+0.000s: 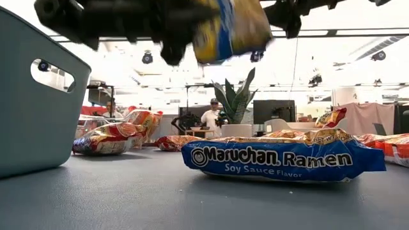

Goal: Sort Maruchan noodles
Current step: Put the blue noodle pack into the blue bin

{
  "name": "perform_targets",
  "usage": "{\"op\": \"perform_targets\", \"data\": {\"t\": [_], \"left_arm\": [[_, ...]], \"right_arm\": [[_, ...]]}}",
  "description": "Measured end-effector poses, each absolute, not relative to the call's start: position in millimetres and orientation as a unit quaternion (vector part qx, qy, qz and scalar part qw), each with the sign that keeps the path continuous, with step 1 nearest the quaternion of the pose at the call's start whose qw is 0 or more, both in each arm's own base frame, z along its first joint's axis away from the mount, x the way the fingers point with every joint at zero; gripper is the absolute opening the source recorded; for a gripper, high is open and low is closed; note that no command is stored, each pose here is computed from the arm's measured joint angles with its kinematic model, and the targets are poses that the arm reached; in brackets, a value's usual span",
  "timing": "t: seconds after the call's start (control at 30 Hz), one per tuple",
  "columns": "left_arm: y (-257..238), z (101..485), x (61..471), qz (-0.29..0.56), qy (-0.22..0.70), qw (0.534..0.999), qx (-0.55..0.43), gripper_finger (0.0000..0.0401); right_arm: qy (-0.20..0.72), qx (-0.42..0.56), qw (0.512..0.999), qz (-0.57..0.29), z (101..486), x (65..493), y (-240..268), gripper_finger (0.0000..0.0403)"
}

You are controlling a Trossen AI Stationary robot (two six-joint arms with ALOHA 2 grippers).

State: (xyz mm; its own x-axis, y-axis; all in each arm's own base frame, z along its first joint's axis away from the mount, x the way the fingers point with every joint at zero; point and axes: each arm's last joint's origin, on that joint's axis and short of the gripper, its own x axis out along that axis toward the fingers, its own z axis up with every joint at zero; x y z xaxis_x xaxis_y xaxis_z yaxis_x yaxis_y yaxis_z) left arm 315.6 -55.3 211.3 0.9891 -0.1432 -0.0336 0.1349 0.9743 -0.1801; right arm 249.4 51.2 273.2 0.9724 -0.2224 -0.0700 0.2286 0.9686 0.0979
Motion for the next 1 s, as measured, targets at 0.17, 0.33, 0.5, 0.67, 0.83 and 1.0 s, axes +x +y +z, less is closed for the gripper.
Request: {"op": "perform_targets", "data": {"t": [0.17,0.33,0.5,0.67,0.83,1.0], "left_arm": [[-61.1,251.4,296.4,-0.089,-0.031,0.993,-0.069,0.0109],[-69.0,279.9,283.8,-0.106,-0.021,0.992,-0.064,0.011],[-80.2,316.1,272.9,-0.116,0.096,0.986,-0.07,0.0111],[-91.2,353.5,250.6,-0.105,0.309,0.942,-0.077,0.0111],[-95.8,384.4,215.3,-0.043,0.522,0.848,-0.082,0.0111],[-106.0,399.4,200.2,-0.032,0.611,0.786,-0.085,0.0108]], "right_arm": [[0.008,0.012,0.988,-0.152,284.5,241.2,46.8,0.0228],[0.006,-0.009,0.987,-0.16,285.8,240.7,46.3,0.0228],[0.015,-0.038,0.984,-0.172,283.4,242.5,46.1,0.0228],[0.02,-0.046,0.983,-0.177,281.7,243.7,44.6,0.0228],[0.025,-0.047,0.982,-0.179,279.1,243.7,43.0,0.0228],[0.031,-0.039,0.983,-0.179,273.5,242.8,42.8,0.0228]]}}
